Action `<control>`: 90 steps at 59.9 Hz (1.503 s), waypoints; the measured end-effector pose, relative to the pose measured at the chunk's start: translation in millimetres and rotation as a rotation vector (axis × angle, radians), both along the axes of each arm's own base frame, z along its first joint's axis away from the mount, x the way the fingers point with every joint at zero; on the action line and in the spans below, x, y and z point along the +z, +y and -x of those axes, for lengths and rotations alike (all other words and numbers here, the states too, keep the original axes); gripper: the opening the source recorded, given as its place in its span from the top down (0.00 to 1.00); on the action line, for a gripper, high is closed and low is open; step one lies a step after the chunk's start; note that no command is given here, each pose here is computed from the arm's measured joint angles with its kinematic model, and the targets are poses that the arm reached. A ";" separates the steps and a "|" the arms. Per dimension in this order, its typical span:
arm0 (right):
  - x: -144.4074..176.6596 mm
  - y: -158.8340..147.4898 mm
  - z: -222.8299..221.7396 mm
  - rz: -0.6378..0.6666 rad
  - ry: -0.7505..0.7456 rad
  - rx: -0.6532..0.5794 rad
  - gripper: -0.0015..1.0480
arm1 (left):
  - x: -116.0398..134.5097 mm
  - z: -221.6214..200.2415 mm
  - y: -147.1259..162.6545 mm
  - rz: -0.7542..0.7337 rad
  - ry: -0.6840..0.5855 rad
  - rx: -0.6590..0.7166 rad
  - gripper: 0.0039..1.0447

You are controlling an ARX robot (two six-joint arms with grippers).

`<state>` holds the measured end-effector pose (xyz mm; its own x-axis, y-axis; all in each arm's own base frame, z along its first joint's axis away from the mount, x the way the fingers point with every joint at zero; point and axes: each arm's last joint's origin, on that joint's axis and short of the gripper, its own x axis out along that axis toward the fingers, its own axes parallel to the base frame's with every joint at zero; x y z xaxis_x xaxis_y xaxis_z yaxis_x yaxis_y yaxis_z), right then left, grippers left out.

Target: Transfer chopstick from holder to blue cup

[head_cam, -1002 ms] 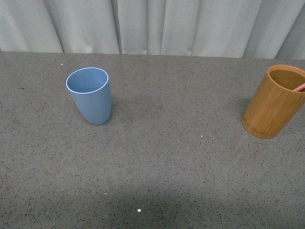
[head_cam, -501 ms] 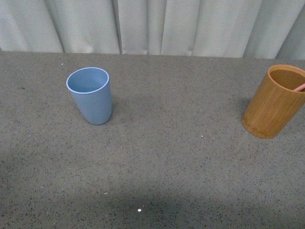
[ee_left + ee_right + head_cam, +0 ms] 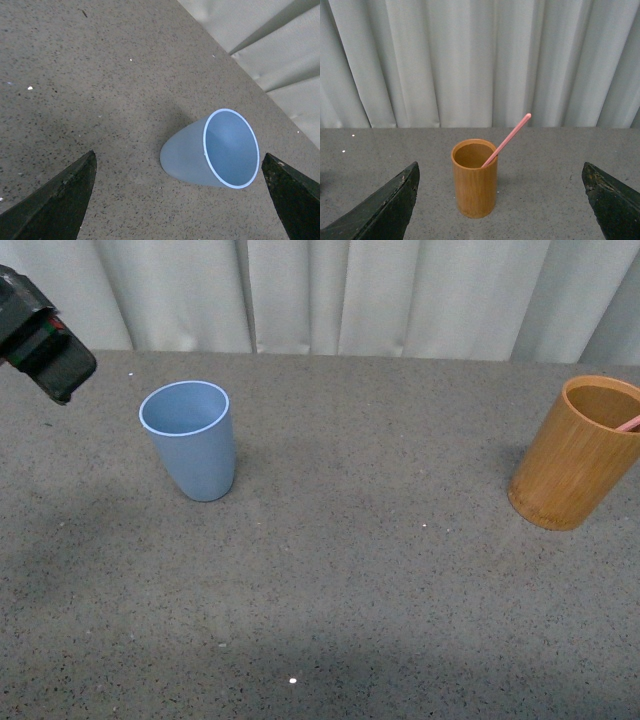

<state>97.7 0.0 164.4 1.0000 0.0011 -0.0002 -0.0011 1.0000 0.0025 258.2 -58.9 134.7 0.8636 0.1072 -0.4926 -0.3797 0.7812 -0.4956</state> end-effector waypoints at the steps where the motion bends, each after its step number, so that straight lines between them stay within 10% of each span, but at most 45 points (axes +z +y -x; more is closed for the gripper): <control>1: 0.0 0.0 0.0 0.000 0.000 0.000 0.09 | -0.5 -0.7 -0.4 -0.001 0.002 -0.002 0.06; 90: 0.0 0.0 0.0 0.000 0.000 0.000 0.09 | -36.0 -56.4 -27.7 -0.081 0.198 -0.004 0.06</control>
